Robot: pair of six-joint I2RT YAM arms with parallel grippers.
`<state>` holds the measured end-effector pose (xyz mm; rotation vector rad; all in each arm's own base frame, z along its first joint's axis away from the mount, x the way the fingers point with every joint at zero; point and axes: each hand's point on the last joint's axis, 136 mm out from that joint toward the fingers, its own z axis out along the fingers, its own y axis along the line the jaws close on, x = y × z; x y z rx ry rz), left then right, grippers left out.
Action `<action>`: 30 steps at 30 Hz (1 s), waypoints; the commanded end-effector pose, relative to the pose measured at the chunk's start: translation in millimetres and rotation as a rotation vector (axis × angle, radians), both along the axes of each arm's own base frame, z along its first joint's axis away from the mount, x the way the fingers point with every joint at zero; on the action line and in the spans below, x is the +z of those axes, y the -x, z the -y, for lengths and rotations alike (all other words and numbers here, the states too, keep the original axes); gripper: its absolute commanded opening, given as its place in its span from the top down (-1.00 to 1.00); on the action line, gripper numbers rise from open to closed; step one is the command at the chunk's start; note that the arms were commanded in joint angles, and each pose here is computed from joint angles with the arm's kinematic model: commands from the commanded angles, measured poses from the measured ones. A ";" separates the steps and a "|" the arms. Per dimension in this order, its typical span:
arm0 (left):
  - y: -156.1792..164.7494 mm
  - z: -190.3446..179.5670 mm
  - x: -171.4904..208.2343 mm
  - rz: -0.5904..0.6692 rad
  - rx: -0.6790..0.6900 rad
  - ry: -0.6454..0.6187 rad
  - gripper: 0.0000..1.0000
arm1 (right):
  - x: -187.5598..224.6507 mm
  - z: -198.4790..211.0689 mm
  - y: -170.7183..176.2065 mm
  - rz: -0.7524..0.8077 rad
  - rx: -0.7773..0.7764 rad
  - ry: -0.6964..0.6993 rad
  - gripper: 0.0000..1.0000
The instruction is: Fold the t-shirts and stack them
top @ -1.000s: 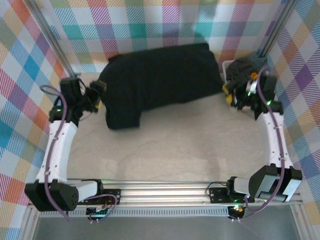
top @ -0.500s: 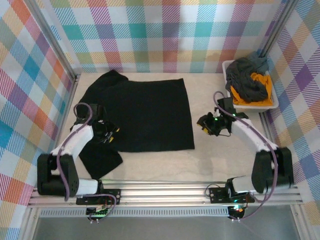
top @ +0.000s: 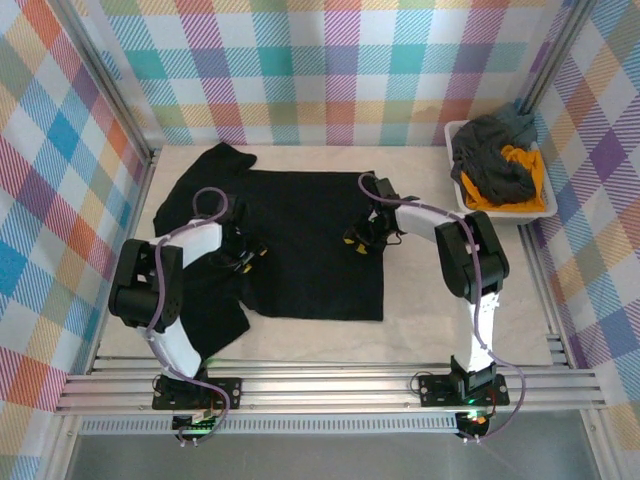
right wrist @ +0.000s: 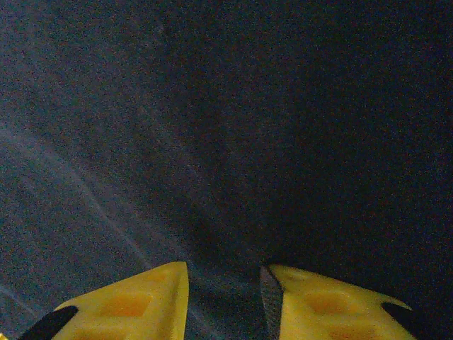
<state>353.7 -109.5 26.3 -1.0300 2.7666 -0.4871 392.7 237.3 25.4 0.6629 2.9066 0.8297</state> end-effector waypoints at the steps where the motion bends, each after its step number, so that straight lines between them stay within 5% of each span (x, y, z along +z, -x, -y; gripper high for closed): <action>1: 1.9 17.9 -7.5 -0.025 -0.024 -0.006 0.00 | -8.9 55.9 1.1 -0.084 -0.123 0.132 0.30; 9: -14.9 101.4 2.4 0.032 -0.177 0.076 -0.18 | -3.2 172.2 -22.7 -0.079 -0.264 0.158 0.30; 15: -6.1 113.4 66.5 0.154 -0.200 -0.028 -0.49 | 40.2 168.3 -55.1 0.090 -0.136 0.072 0.12; 21: 88.4 36.9 75.9 0.091 -0.072 -0.195 -0.38 | 111.3 153.1 -34.5 0.234 -0.078 0.087 -0.03; 26: 179.5 -13.5 43.6 -0.041 -0.018 -0.212 -0.18 | 129.3 136.2 37.0 0.239 -0.103 0.038 -0.01; 30: 213.4 -16.9 20.7 -0.093 0.006 -0.146 -0.05 | 126.6 118.2 100.6 0.230 -0.070 0.040 0.01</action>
